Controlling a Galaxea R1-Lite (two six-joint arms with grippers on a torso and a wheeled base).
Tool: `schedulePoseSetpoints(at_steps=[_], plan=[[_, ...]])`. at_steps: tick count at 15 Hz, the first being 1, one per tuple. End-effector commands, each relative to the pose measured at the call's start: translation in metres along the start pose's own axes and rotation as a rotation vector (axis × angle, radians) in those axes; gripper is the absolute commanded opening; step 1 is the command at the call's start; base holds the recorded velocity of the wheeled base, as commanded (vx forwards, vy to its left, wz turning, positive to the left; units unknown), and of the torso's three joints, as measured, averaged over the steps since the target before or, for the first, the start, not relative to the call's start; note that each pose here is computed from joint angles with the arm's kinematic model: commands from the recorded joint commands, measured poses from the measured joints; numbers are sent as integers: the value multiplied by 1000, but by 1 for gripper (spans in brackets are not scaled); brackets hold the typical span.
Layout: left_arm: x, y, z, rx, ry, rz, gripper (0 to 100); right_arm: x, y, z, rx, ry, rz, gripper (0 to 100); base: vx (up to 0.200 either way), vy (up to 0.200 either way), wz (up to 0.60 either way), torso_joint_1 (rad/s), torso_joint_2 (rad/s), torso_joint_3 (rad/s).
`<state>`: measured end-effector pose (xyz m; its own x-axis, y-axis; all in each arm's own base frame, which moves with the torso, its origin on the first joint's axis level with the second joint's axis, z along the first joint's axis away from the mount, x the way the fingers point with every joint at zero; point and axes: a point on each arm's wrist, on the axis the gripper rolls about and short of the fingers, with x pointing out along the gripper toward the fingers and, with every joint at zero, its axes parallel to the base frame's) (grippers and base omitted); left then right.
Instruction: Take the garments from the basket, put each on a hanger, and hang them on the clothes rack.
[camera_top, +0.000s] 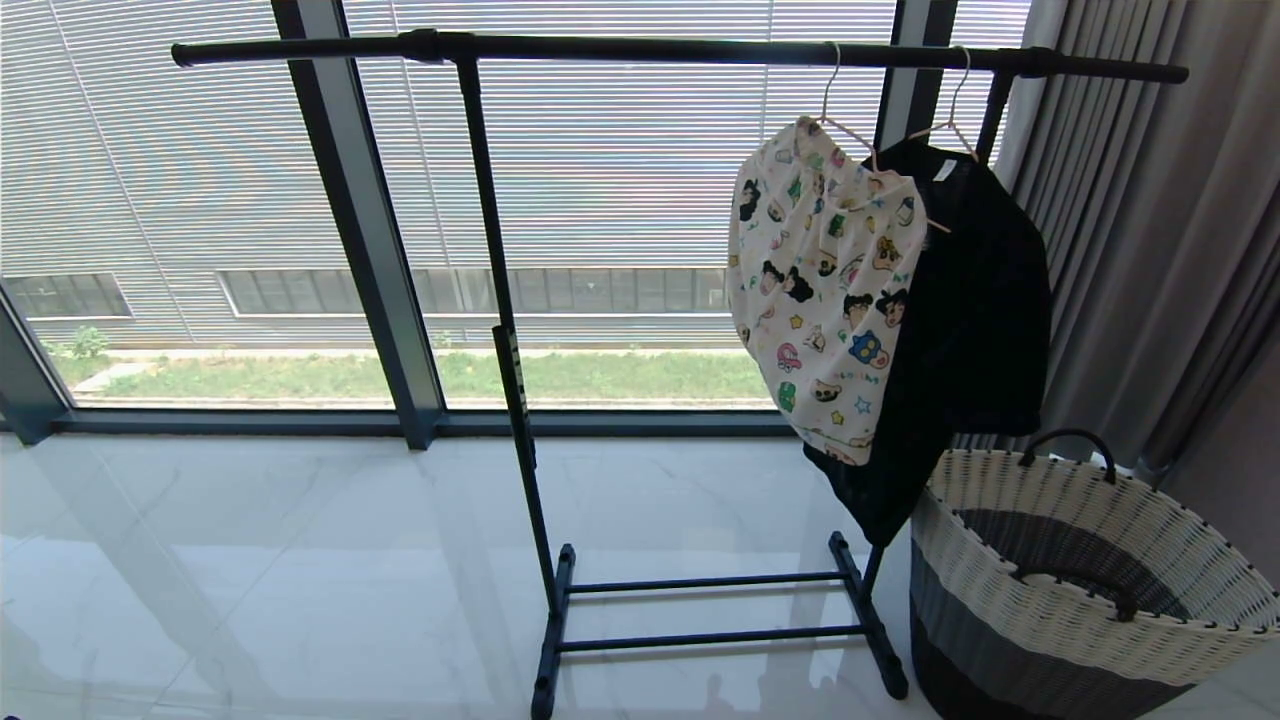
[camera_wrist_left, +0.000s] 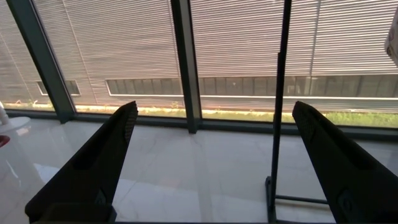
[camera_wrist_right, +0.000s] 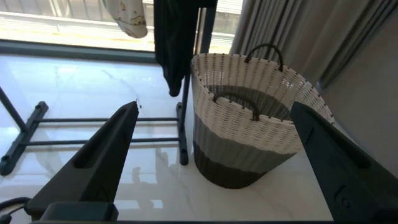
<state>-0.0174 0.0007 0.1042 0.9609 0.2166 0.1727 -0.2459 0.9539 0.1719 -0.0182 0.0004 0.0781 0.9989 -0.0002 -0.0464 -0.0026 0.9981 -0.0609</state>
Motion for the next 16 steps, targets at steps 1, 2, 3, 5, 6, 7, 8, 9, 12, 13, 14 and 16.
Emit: schedulePoseSetpoints(at_steps=[1, 2, 3, 5, 6, 7, 8, 9, 12, 13, 14, 16], plan=[[0, 0, -1, -4, 13, -2, 100, -5, 0, -2, 24, -54, 2, 100, 0, 0, 0, 0, 0, 0], [0, 0, -1, -5, 15, -2, 100, -4, 0, -2, 45, -53, 3, 100, 0, 0, 0, 0, 0, 0], [0, 0, -1, -6, 16, -2, 100, -5, 0, -2, 59, -54, 2, 100, 0, 0, 0, 0, 0, 0], [0, 0, 2, -10, -15, 4, 100, -5, 0, -2, 61, -54, 2, 100, 0, 0, 0, 0, 0, 0], [0, 1, 5, -14, -48, 10, 100, -5, 0, -2, 61, -54, 3, 100, 0, 0, 0, 0, 0, 0], [0, 1, 7, -16, -69, 14, 100, -5, 0, -2, 61, -54, 2, 100, 0, 0, 0, 0, 0, 0], [0, 2, 8, -17, -76, 16, 100, -4, 0, -2, 61, -53, 2, 100, 0, 0, 0, 0, 0, 0], [0, 1, 8, -17, -78, 7, 100, -5, 0, -2, 61, -54, 2, 100, 0, 0, 0, 0, 0, 0], [0, -2, -4, -36, 37, -55, 100, -5, 0, -2, 61, -54, 2, 100, 0, 0, 0, 0, 0, 0], [0, -3, -11, -31, 108, -66, 100, -5, 0, -2, 61, -54, 2, 100, 0, 0, 0, 0, 0, 0], [-3, -5, -23, -25, 228, -85, 100, -5, 0, -2, 61, -54, 2, 100, 0, 0, 0, 0, 0, 0], [-4, -9, -26, -54, 249, -259, 100, -5, 0, -2, 61, -54, 2, 100, 0, 0, 0, 0, 0, 0]])
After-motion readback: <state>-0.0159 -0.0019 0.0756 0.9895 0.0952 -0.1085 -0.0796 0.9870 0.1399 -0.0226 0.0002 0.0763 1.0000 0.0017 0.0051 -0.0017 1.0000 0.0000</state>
